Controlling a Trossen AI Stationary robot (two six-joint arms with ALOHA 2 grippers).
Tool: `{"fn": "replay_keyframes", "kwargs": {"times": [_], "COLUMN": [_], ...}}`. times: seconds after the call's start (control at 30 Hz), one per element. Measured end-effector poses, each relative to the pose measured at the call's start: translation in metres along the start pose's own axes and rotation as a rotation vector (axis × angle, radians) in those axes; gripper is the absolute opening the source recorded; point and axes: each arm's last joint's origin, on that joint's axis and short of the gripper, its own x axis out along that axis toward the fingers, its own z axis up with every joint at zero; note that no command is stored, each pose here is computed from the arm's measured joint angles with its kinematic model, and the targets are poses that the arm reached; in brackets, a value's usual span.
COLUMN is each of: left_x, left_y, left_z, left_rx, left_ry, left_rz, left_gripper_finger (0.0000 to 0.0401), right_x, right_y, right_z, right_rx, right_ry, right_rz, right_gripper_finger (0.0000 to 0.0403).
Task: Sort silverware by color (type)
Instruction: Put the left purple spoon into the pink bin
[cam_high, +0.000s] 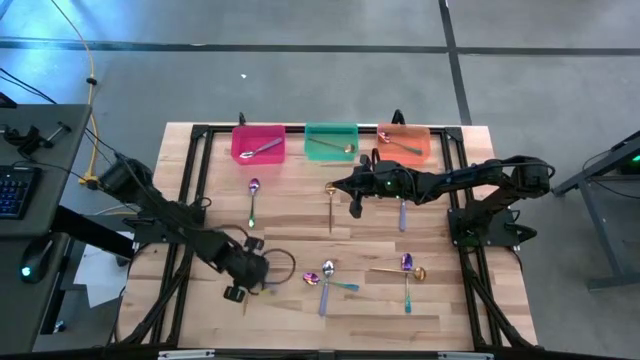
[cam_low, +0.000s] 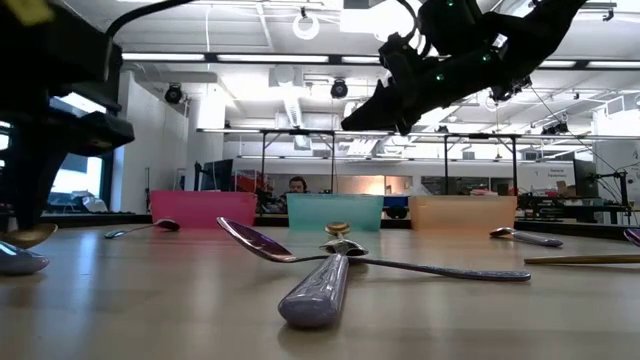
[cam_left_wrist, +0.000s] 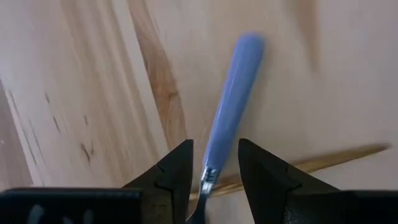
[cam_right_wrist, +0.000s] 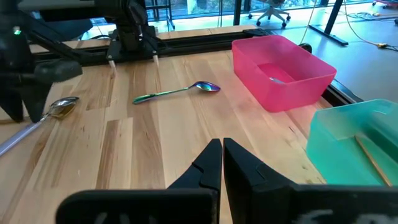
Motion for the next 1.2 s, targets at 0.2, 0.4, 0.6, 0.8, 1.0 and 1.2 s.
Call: {"fn": "replay_keyframes", "kwargs": {"times": [0.2, 0.4, 0.6, 0.8, 1.0, 1.2], "left_x": [0.017, 0.021, 0.011, -0.019, -0.061, -0.096], "left_y": [-0.012, -0.014, -0.011, 0.01, 0.059, 0.13], "left_z": [0.01, 0.014, 0.018, 0.026, 0.025, 0.009], "left_rx": [0.086, 0.109, 0.116, 0.039, -0.088, -0.237], "left_ry": [0.151, 0.207, 0.179, 0.081, -0.015, -0.049], "left_rz": [0.039, 0.05, 0.048, 0.068, 0.174, 0.399], "left_gripper_finger": [0.0119, 0.0082, 0.003, 0.003, 0.003, 0.003], "right_x": [0.0, 0.0, 0.0, 0.0, 0.0, 0.0], "right_y": [0.0, 0.0, 0.0, 0.0, 0.0, 0.0], "right_z": [0.0, 0.0, -0.001, -0.001, -0.001, -0.001], "right_rx": [0.003, 0.003, -0.002, -0.004, -0.005, -0.005], "right_ry": [0.001, 0.001, 0.01, 0.011, 0.013, 0.014], "right_rz": [0.001, 0.001, 0.0, 0.0, 0.001, 0.001], "right_gripper_finger": [0.0, 0.0, 0.0, 0.0, 0.0, 0.0]}}
